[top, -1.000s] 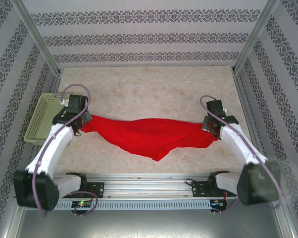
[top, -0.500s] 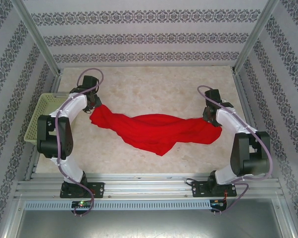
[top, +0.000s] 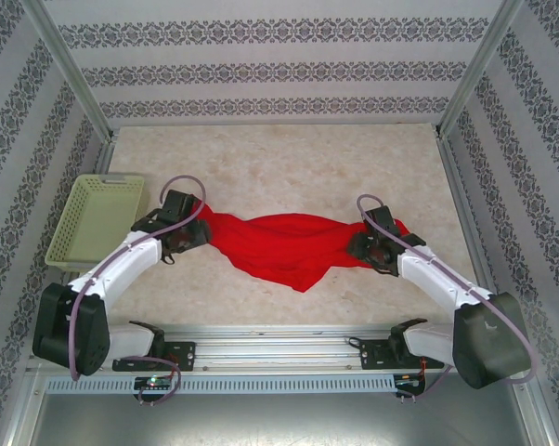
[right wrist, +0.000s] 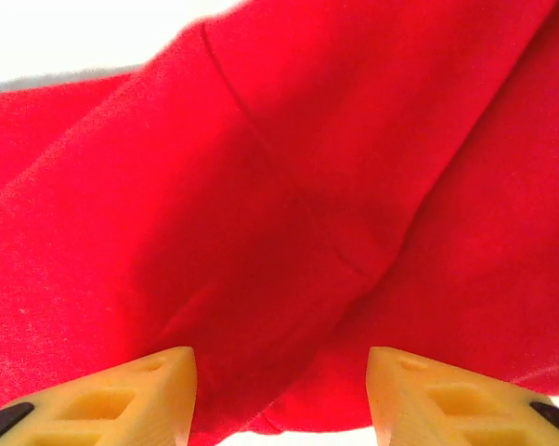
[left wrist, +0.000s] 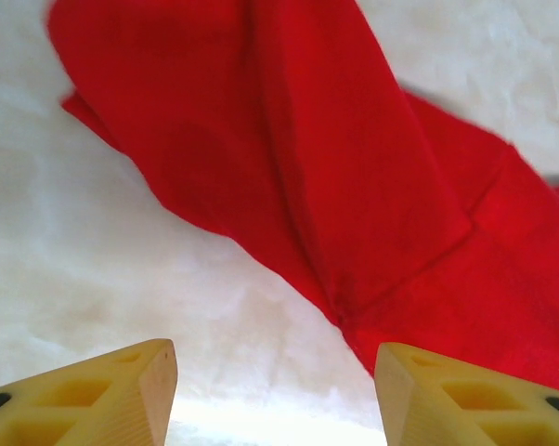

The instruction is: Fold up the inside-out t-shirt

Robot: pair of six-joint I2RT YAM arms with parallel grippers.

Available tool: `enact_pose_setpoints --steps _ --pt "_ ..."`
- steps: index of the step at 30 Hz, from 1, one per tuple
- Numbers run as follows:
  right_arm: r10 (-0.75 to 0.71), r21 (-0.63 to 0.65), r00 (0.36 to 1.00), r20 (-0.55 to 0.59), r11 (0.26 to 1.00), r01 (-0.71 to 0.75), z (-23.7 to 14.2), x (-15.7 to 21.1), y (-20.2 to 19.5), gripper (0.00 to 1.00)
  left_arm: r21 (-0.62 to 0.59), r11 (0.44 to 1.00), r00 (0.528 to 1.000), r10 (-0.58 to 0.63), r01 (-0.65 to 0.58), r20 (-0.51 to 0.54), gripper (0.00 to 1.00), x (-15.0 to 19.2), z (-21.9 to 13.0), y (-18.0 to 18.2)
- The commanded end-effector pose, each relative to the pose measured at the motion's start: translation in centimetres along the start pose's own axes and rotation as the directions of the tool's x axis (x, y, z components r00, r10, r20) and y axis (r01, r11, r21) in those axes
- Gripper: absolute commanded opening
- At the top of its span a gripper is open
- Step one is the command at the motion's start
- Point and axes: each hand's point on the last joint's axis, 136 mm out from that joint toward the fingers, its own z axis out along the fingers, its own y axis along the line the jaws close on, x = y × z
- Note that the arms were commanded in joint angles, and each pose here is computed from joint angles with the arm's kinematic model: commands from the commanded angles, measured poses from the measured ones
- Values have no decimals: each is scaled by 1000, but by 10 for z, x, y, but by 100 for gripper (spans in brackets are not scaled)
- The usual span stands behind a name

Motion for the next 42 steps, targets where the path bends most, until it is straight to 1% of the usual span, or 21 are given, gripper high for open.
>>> enact_pose_setpoints --steps 1,4,8,12,15,19,22,24,27,29,32,35,38,40,42 --pt "95 -113 995 7 989 -93 4 -3 22 51 107 994 1000 -27 26 11 55 -6 7 -30" --pt "106 -130 994 -2 986 -106 10 1 27 53 117 993 1000 -31 31 -1 51 -1 17 -36" --pt "130 -163 991 -24 978 -133 17 7 33 54 121 991 998 -45 50 -45 43 7 32 -37" --pt "117 -166 993 -28 979 -120 21 9 38 53 110 993 997 -44 50 -60 36 12 45 -35" --pt "108 -166 994 -22 980 -110 20 6 40 41 111 993 997 -35 43 -66 27 10 50 -38" --pt "72 -121 997 18 990 -69 14 -3 37 17 94 995 998 -27 32 -55 11 4 54 -38" --pt "56 -97 997 44 994 -52 8 -8 35 4 91 995 999 -21 25 -47 2 -1 51 -40" --pt "42 -92 997 62 995 -36 3 -12 34 0 91 996 999 -20 23 -29 0 -5 47 -41" --pt "24 -73 996 84 997 -18 -5 -17 32 0 98 995 1000 -18 18 -5 0 -14 37 -44" --pt "8 -75 995 99 997 -1 -14 -21 35 0 107 994 1000 -15 13 20 0 -22 25 -48" --pt "-17 -78 990 143 997 28 -33 -34 40 0 122 993 994 -16 3 106 0 -46 -6 -52" --pt "-41 -80 976 212 995 59 -65 -58 48 0 130 992 973 -35 5 226 0 -84 -56 -52" --pt "-70 -115 953 294 988 108 -106 -86 66 0 132 991 927 -58 9 370 0 -124 -117 -49" --pt "-84 -145 930 358 979 144 -140 -109 83 0 135 991 884 -76 15 462 0 -149 -158 -47" --pt "-94 -176 906 414 968 181 -174 -128 100 0 143 989 846 -104 33 524 0 -170 -197 -44"
